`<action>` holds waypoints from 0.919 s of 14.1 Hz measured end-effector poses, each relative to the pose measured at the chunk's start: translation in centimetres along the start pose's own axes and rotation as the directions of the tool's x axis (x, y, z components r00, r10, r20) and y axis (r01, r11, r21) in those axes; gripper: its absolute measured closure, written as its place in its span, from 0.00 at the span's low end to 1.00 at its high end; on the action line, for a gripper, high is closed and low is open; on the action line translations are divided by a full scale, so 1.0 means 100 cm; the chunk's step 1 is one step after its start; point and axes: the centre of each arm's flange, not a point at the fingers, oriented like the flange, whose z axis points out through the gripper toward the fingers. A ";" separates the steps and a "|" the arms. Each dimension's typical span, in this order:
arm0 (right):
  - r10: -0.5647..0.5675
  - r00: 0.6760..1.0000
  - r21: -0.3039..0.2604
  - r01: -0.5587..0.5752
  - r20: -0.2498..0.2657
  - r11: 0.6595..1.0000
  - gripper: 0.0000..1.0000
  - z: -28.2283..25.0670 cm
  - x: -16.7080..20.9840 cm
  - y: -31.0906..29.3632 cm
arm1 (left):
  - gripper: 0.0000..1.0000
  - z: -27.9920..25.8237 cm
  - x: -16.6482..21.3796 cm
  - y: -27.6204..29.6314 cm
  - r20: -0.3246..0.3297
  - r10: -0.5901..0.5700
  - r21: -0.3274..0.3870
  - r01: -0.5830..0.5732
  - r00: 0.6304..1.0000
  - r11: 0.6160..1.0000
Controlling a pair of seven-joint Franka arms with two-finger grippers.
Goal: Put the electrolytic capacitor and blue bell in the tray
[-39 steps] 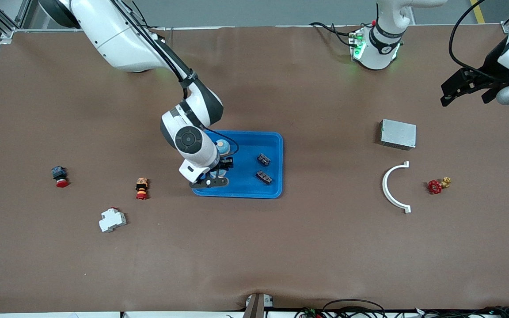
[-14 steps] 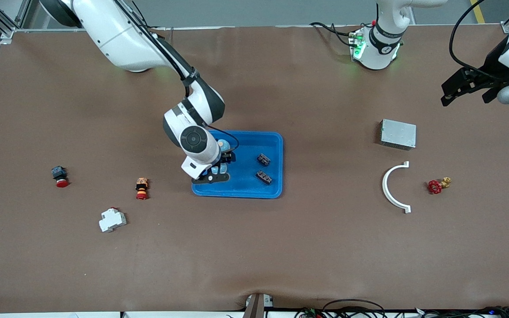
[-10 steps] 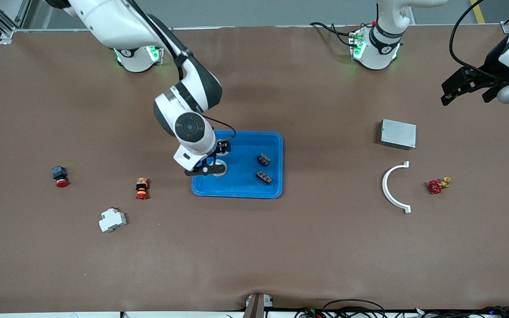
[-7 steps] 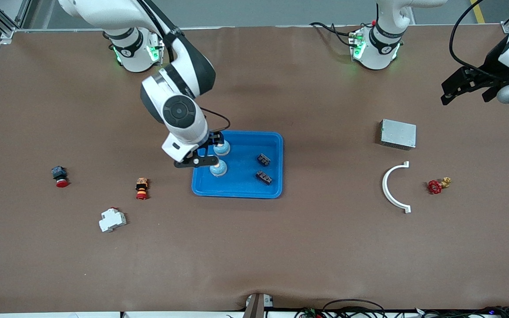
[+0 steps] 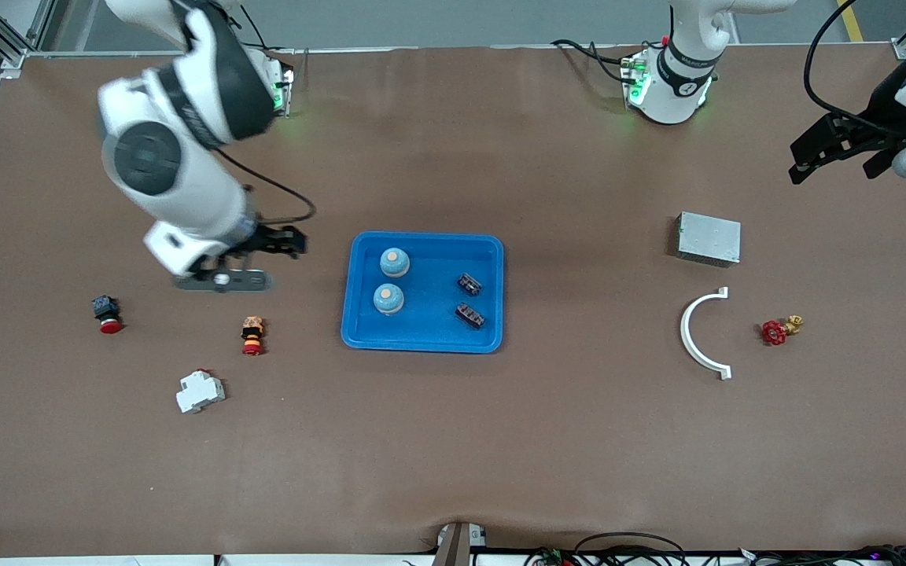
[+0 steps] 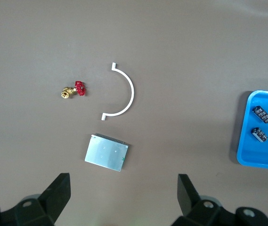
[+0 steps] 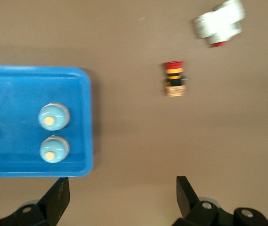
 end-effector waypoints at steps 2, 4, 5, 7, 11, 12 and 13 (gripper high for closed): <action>0.022 1.000 0.004 -0.022 -0.014 1.000 0.00 -0.029 -0.004 0.048 | 0.00 0.000 0.000 0.000 0.000 0.000 0.000 0.000 1.000 1.000; -0.018 1.000 0.007 0.018 -0.020 1.000 0.00 -0.045 -0.006 0.094 | 0.00 0.000 0.000 0.000 0.001 0.000 0.000 0.000 1.000 1.000; -0.041 0.999 0.011 0.041 -0.027 0.999 0.00 -0.049 -0.003 0.120 | 0.00 0.002 0.001 0.001 0.004 0.001 0.001 -0.001 1.000 1.000; -0.042 0.999 0.020 0.043 -0.034 0.999 0.00 -0.051 0.002 0.172 | 0.00 0.006 0.003 0.003 0.012 0.005 0.002 -0.005 1.000 1.000; 0.007 0.997 0.024 -0.006 -0.077 1.000 0.00 -0.072 -0.004 0.221 | 0.00 0.012 0.005 0.008 0.023 0.014 0.004 -0.014 1.000 1.000; 0.007 0.996 0.022 -0.005 -0.094 1.000 0.00 -0.081 -0.008 0.221 | 0.00 0.012 0.005 0.010 0.022 0.017 0.004 -0.017 1.000 1.000; 0.005 0.994 0.020 -0.003 -0.107 1.000 0.00 -0.090 -0.014 0.220 | 0.00 0.011 0.004 0.012 0.022 0.021 0.004 -0.021 1.000 1.000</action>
